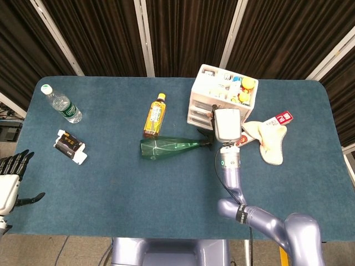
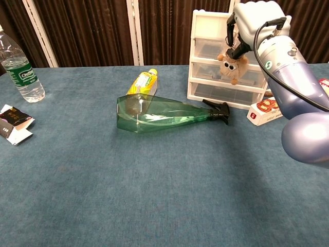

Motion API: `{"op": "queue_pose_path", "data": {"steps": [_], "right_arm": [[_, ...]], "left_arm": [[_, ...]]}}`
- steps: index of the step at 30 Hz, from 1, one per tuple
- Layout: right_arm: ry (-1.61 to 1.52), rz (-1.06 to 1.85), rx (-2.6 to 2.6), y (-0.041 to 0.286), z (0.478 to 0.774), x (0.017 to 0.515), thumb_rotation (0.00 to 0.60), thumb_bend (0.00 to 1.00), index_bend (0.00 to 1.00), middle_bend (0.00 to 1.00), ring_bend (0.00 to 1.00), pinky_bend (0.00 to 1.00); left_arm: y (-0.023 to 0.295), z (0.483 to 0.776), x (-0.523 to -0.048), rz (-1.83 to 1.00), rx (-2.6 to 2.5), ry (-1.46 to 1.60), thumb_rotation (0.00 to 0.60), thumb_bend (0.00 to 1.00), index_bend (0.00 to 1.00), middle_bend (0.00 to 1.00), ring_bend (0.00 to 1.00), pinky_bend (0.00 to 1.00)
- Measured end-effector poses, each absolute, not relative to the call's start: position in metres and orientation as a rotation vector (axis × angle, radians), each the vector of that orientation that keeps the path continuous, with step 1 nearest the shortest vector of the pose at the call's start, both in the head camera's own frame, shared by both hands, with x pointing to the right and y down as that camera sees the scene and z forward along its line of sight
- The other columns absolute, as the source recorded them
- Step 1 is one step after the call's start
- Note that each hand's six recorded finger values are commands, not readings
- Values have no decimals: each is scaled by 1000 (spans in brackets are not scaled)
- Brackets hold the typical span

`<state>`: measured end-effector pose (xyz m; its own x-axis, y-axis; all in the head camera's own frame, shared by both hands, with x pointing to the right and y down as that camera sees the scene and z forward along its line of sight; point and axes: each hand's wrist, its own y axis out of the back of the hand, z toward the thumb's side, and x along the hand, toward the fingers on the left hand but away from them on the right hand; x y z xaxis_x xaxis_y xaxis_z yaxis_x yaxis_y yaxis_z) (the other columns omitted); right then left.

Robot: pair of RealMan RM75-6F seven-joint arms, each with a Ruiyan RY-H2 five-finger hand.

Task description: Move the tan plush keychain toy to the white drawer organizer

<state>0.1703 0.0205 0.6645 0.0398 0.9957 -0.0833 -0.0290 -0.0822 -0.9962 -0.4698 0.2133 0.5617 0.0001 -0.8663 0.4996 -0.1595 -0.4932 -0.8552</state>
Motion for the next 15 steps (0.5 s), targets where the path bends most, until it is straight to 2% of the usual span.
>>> {"op": "queue_pose_path", "data": {"steps": [15], "right_arm": [[-1121, 1282, -1283, 18, 672, 173, 600, 293, 640, 1000, 1000, 896]], "left_arm": [[213, 563, -468, -1548, -1701, 1066, 600, 19, 0, 0, 0, 0]]}}
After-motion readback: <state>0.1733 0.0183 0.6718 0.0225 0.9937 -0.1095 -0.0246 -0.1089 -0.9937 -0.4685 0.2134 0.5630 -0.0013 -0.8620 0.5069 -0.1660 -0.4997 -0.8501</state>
